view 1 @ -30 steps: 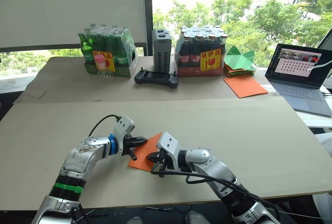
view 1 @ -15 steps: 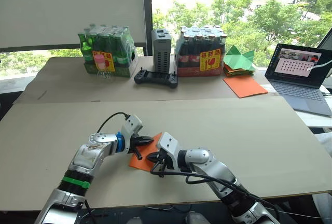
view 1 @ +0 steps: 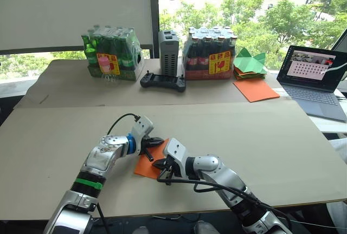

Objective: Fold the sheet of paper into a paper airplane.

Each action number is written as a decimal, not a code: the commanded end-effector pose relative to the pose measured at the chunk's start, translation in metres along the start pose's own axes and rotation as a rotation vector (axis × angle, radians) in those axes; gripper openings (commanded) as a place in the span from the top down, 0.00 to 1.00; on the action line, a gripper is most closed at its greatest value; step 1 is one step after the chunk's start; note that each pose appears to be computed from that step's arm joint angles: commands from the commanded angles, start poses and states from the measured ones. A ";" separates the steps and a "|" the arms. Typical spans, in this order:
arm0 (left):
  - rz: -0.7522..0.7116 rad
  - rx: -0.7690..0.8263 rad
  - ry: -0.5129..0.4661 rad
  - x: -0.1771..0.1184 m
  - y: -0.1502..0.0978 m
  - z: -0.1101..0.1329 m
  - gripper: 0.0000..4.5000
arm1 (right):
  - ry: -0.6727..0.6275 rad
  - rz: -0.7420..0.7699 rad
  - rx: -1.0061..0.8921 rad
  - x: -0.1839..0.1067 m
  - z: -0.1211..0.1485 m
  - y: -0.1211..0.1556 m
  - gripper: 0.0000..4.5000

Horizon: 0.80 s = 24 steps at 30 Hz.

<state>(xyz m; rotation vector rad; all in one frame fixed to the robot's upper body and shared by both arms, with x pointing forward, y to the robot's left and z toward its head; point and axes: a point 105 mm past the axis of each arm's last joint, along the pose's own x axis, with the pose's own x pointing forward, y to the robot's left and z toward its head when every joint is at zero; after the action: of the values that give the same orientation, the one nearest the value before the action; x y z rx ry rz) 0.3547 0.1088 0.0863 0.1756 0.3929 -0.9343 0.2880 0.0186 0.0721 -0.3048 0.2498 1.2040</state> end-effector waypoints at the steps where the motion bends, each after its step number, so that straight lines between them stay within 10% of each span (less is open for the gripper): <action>1: -0.015 0.021 0.004 0.005 -0.003 0.002 0.99 | 0.039 -0.007 0.019 0.001 -0.011 0.001 1.00; 24: -0.037 0.020 0.020 0.018 -0.009 -0.005 0.99 | 0.040 -0.007 0.019 0.001 -0.011 0.002 1.00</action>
<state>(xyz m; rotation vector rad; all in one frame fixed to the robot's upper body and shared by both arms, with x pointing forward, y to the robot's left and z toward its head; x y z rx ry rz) 0.3620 0.0943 0.0850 0.1881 0.3721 -0.9532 0.2885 0.0188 0.0721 -0.3044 0.2489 1.1978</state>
